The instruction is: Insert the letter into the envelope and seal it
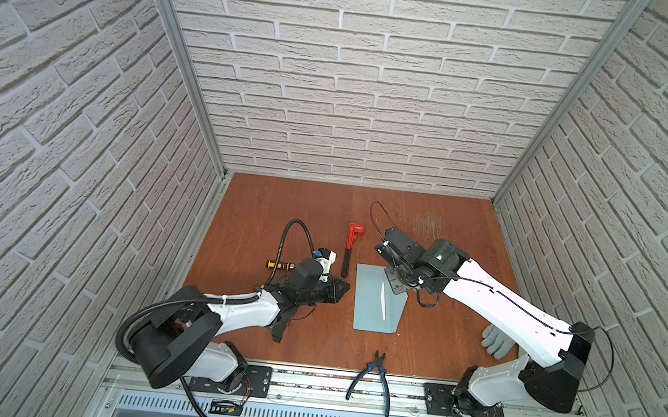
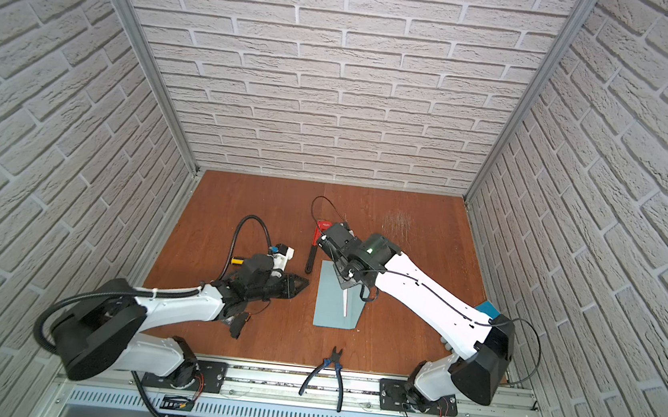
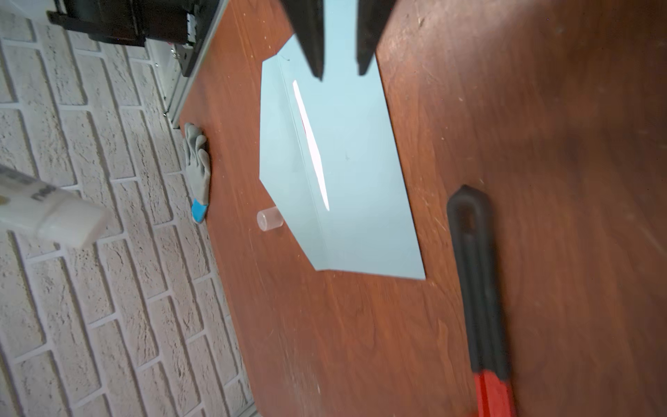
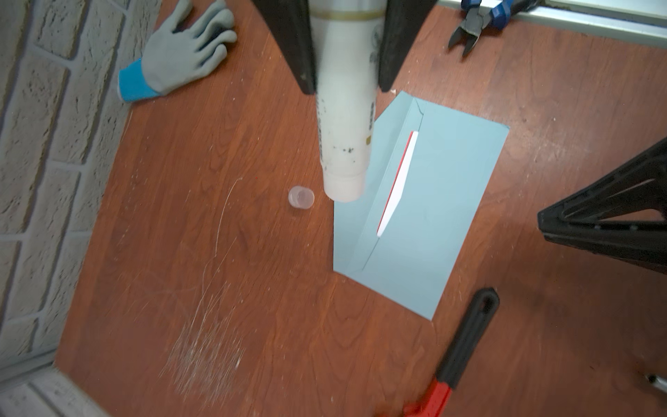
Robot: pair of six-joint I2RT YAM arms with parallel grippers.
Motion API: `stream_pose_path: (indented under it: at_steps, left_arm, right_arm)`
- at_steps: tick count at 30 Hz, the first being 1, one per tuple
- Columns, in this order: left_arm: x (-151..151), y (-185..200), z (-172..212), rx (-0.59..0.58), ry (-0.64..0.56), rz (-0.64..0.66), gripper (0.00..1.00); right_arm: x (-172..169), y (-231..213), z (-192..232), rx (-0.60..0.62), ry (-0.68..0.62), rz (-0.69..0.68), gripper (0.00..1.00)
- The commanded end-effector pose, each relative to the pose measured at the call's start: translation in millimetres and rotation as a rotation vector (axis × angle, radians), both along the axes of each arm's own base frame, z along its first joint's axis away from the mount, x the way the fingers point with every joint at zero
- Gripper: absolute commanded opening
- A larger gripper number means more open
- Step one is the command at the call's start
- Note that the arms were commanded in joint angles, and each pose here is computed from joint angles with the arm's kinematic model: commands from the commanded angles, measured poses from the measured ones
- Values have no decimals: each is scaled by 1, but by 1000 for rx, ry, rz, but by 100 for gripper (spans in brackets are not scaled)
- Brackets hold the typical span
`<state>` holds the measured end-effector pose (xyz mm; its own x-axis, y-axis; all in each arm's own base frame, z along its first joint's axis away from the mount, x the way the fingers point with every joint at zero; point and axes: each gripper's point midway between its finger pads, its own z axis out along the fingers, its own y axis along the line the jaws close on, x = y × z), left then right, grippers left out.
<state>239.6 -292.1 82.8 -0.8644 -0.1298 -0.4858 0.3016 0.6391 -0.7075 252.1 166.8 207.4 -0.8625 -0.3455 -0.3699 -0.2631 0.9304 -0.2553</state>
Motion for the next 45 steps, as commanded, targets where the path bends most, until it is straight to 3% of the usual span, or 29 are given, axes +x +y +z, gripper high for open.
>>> stream_pose_path:
  at_steps: [1,19,29,45]
  left_arm:
    - [9,-27,20,-102,-47,-45,1]
    - [24,-60,-36,-94,57,-100,0]
    - [16,-48,-62,29,115,-115,0]
    - [15,-48,-77,63,172,-126,0]
  right_arm:
    - [-12,1,-5,25,87,-16,5]
    - [-4,44,-66,104,290,-5,5]
    - [-2,47,-89,64,353,-12,5]
    - [10,39,-107,-22,398,-41,5]
